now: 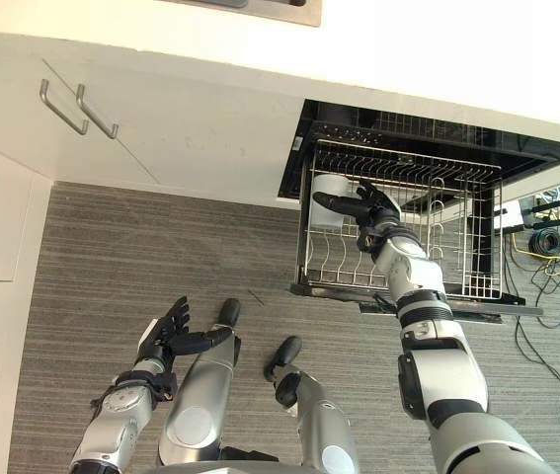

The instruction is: Walk over to the sink, pick up the cup, carry it to the dishwasher, place the cup inside the dishwasher, then close the dishwasher door

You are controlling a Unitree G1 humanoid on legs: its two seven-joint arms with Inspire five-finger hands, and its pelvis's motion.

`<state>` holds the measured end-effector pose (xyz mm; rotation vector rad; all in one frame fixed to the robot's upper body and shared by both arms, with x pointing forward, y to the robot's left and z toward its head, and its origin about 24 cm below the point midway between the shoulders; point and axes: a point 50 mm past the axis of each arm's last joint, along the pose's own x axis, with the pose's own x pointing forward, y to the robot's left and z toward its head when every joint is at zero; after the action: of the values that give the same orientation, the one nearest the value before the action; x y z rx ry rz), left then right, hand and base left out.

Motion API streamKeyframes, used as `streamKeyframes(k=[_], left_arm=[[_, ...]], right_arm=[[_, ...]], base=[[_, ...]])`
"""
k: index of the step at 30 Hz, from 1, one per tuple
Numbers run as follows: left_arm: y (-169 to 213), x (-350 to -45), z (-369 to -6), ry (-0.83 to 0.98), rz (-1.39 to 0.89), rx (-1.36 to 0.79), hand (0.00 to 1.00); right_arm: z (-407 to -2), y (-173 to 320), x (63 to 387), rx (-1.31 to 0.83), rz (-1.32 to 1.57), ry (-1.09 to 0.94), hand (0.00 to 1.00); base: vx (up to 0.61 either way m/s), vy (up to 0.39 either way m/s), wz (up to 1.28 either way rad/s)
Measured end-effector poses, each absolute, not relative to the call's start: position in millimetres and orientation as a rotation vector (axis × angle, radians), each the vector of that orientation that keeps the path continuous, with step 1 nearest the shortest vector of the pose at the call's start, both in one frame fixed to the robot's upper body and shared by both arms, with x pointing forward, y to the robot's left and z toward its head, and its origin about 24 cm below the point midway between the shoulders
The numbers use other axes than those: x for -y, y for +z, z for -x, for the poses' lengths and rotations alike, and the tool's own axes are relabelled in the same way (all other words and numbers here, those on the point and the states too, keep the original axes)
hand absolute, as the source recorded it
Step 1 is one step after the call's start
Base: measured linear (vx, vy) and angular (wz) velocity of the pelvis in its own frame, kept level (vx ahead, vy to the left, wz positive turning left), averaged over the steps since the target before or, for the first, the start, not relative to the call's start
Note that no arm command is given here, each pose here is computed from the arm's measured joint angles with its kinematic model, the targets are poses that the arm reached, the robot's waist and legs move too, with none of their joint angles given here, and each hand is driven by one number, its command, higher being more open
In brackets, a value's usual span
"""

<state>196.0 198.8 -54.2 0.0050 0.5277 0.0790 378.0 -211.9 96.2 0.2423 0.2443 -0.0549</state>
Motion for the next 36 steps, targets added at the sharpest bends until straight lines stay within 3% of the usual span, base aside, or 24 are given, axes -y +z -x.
streamKeyframes(k=[7, 15, 23, 31, 32, 36], left_arm=[[-64.8, -198.3, -180.1, 0.083, -0.016, -0.583, 1.00], [-96.8, -200.4, -137.5, 0.186, -0.078, -0.724, 1.00], [-120.0, -198.2, -113.4, 0.253, -0.095, -0.836, 1.00], [-130.1, -201.3, -93.5, 0.312, -0.041, -0.875, 1.00], [-141.3, -203.9, -76.9, 0.365, -0.022, -0.953, 1.00], [-141.3, -203.9, -77.0, 0.365, -0.022, -0.953, 1.00]], right_arm=[[-359.4, 109.0, 204.5, -0.121, -0.319, 0.046, 1.00], [-262.3, 77.9, 183.8, 0.089, -0.624, 0.049, 1.00], [-212.2, 62.7, 185.4, 0.161, -0.586, 0.095, 1.00], [-191.1, 94.7, 213.1, 0.382, -0.473, 0.083, 1.00], [-171.1, 86.0, 229.4, 0.367, -0.441, 0.022, 1.00], [-171.1, 86.0, 229.4, 0.367, -0.441, 0.022, 1.00]], base=[[0.03, -0.028, -0.14], [0.14, -0.006, -0.29], [0.04, 0.037, -0.23], [0.02, 0.010, -0.14], [0.01, 0.004, -0.06], [0.00, 0.000, 0.00]])
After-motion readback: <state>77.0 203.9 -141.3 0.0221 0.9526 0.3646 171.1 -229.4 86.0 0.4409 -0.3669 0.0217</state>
